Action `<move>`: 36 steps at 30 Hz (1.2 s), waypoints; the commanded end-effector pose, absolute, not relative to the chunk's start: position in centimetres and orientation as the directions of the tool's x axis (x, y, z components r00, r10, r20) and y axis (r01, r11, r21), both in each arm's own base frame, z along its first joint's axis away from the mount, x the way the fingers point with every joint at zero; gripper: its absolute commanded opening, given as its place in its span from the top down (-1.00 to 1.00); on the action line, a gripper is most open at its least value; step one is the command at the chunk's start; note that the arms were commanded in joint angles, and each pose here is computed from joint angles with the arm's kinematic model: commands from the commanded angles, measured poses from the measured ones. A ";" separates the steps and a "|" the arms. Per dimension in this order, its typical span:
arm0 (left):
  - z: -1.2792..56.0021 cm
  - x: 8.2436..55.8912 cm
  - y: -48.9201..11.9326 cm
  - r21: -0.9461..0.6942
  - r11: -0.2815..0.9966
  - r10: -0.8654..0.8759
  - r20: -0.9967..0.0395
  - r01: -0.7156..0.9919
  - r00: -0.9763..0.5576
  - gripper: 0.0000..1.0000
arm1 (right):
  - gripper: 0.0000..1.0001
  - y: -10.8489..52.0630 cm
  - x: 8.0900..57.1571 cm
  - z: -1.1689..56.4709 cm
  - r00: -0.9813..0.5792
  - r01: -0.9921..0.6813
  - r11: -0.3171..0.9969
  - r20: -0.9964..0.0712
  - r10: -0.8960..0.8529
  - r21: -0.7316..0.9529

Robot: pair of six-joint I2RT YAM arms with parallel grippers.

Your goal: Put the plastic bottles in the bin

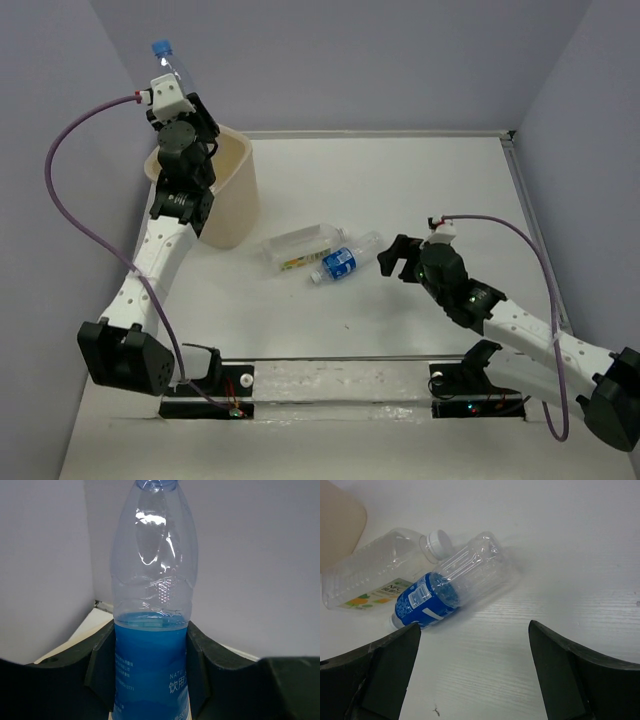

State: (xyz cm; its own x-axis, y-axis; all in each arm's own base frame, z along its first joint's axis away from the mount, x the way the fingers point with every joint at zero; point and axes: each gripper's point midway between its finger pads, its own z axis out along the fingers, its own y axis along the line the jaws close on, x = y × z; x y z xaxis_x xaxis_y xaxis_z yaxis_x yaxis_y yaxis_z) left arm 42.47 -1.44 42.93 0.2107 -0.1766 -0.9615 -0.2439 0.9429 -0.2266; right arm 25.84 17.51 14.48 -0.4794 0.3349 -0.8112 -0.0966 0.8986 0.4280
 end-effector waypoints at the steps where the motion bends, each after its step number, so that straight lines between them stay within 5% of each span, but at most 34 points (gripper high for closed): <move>1: 42.9 44.6 1.6 -0.222 0.924 -0.131 -0.949 -0.312 0.287 0.17 | -0.88 18.8 27.1 16.6 -0.429 -0.120 0.857 -0.805 0.410 0.501; 9: 38.0 46.5 2.4 -0.177 0.917 -0.093 -0.966 -0.356 0.241 0.06 | -0.93 19.1 27.9 15.6 -0.437 -0.070 0.851 -0.783 0.443 0.520; 15: 33.6 45.0 3.3 -0.162 0.902 -0.079 -0.973 -0.401 0.216 -0.83 | -0.99 20.0 29.9 13.2 -0.471 0.036 0.865 -0.754 0.457 0.501; 17: 33.4 44.6 3.3 -0.193 0.897 -0.106 -0.968 -0.398 0.229 -0.98 | -0.99 20.5 30.7 13.5 -0.463 0.059 0.855 -0.745 0.481 0.516; 36: 40.1 36.2 2.7 -0.466 0.856 -0.348 -0.840 -0.224 0.416 -0.98 | -0.99 21.5 35.1 9.4 -0.446 0.246 0.841 -0.714 0.540 0.482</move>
State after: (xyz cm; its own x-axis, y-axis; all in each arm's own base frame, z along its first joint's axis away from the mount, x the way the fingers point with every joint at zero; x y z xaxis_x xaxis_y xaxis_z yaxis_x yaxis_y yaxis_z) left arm 38.18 2.71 38.56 0.3592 -0.2744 -0.8920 -0.2756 0.8820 -0.3823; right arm 33.11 21.46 8.15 -0.5187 0.4691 -0.7147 0.1939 0.8788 0.4361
